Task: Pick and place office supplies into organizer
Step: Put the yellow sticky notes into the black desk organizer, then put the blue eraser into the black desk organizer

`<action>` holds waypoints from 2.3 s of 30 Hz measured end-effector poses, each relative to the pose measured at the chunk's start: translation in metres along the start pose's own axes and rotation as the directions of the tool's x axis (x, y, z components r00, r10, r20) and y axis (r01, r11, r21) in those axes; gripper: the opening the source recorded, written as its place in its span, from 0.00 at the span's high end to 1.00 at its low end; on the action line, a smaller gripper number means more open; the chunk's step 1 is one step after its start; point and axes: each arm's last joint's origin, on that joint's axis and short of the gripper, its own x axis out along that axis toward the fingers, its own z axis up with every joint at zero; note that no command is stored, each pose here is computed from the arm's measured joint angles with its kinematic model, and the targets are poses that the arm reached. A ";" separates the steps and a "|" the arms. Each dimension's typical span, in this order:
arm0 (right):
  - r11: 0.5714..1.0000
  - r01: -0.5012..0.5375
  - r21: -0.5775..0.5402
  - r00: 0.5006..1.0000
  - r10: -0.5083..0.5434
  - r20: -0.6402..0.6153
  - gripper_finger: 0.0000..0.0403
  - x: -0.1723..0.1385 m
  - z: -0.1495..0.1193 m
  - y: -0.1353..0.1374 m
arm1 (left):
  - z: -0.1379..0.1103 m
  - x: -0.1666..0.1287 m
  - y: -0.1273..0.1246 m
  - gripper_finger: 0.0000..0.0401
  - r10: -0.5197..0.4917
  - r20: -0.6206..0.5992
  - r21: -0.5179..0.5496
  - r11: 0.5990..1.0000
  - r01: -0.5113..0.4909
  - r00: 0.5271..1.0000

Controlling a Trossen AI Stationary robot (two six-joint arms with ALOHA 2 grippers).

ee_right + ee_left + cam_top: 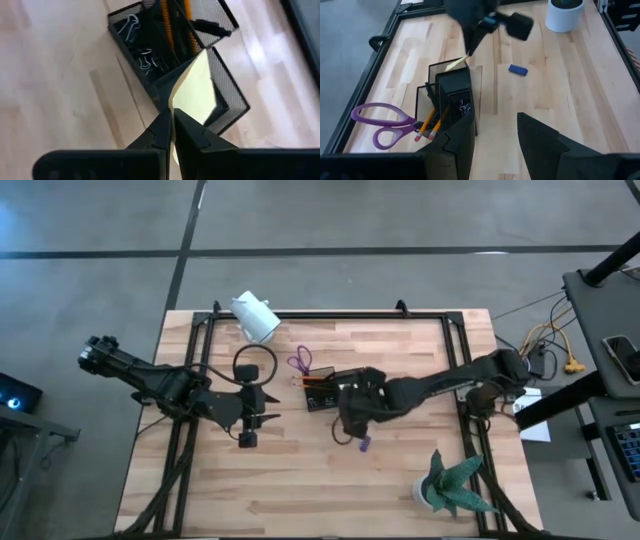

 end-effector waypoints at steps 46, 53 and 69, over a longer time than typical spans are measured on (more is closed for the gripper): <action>0.999 -0.009 0.041 0.987 0.016 -0.162 0.85 0.095 0.013 -0.017 | 0.001 0.000 0.000 0.68 0.000 0.010 -0.057 0.998 0.000 1.000; 1.000 -0.006 0.013 0.984 0.008 -0.176 0.63 0.088 0.013 -0.017 | 0.001 0.000 0.000 0.68 0.001 0.010 -0.057 0.998 0.000 1.000; 0.528 -0.308 -0.792 0.950 0.216 -0.226 0.54 0.017 -0.059 0.072 | 0.001 0.000 0.000 0.68 0.001 0.008 -0.049 0.999 -0.001 1.000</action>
